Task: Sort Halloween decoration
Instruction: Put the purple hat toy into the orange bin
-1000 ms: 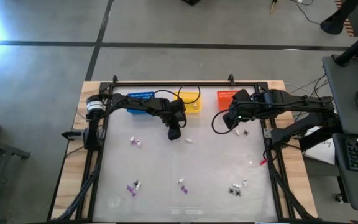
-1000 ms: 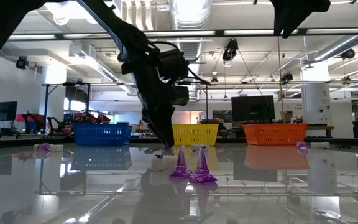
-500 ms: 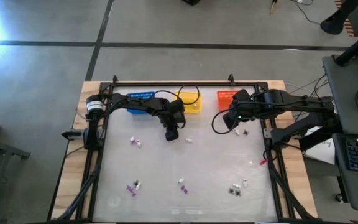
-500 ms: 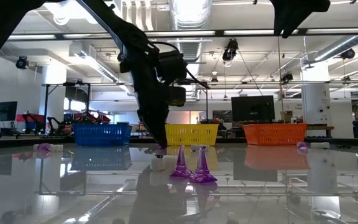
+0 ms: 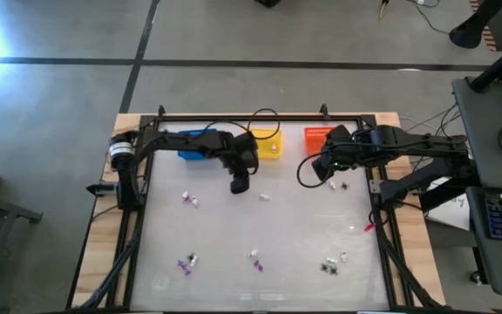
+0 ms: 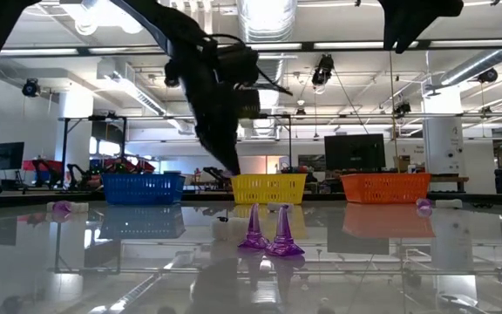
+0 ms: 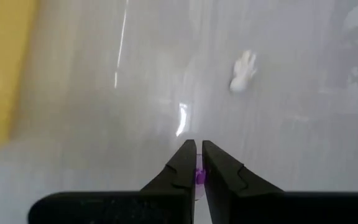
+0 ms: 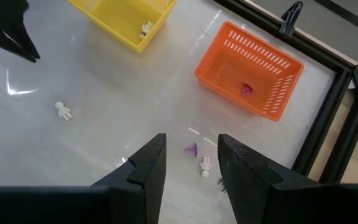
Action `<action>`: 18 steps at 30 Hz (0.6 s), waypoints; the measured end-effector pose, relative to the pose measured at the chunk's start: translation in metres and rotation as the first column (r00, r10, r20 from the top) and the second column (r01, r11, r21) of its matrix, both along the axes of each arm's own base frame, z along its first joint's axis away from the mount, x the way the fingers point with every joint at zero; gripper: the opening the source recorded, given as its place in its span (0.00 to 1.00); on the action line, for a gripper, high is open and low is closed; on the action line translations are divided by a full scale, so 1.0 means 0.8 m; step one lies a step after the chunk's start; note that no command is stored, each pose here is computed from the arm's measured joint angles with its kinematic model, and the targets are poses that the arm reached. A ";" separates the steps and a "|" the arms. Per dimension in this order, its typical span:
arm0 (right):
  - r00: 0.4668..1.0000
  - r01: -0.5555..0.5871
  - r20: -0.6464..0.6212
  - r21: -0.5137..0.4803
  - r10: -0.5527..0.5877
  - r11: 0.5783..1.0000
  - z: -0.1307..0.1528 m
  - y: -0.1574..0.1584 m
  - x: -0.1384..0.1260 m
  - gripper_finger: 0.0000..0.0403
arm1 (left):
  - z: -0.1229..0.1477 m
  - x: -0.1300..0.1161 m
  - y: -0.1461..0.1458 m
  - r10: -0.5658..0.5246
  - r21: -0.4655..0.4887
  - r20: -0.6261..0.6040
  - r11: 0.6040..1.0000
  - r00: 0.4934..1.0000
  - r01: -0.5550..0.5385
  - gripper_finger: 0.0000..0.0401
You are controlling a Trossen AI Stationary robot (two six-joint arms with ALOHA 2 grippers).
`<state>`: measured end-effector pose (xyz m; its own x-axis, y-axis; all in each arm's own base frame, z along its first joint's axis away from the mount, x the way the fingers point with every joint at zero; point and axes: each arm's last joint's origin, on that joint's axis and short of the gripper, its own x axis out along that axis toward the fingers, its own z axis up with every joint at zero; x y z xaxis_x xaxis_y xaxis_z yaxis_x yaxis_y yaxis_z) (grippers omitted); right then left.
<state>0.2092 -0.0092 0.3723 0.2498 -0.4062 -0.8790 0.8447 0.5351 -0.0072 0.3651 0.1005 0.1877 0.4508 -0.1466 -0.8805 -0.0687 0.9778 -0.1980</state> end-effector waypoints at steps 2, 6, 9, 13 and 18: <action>1.000 0.009 0.003 -0.006 -0.009 1.000 0.000 0.000 0.000 0.34 | 0.009 0.005 0.004 -0.002 0.013 0.032 1.000 0.999 0.001 0.00; 0.999 0.037 0.014 -0.018 -0.037 0.999 0.001 -0.001 -0.001 0.34 | 0.040 0.020 0.019 -0.007 0.056 0.132 0.998 0.991 0.000 0.00; 0.999 0.040 0.020 -0.017 -0.040 0.999 0.002 -0.001 -0.003 0.34 | 0.061 0.029 0.035 -0.008 0.089 0.189 0.996 0.982 -0.009 0.00; 0.999 0.040 0.022 -0.016 -0.040 0.999 0.002 -0.001 -0.003 0.34 | 0.092 0.038 0.062 0.004 0.133 0.270 0.990 0.963 -0.041 0.00; 0.999 0.040 0.022 -0.016 -0.039 0.999 0.002 -0.001 -0.003 0.34 | 0.110 0.043 0.092 0.025 0.120 0.318 0.991 0.948 -0.066 0.00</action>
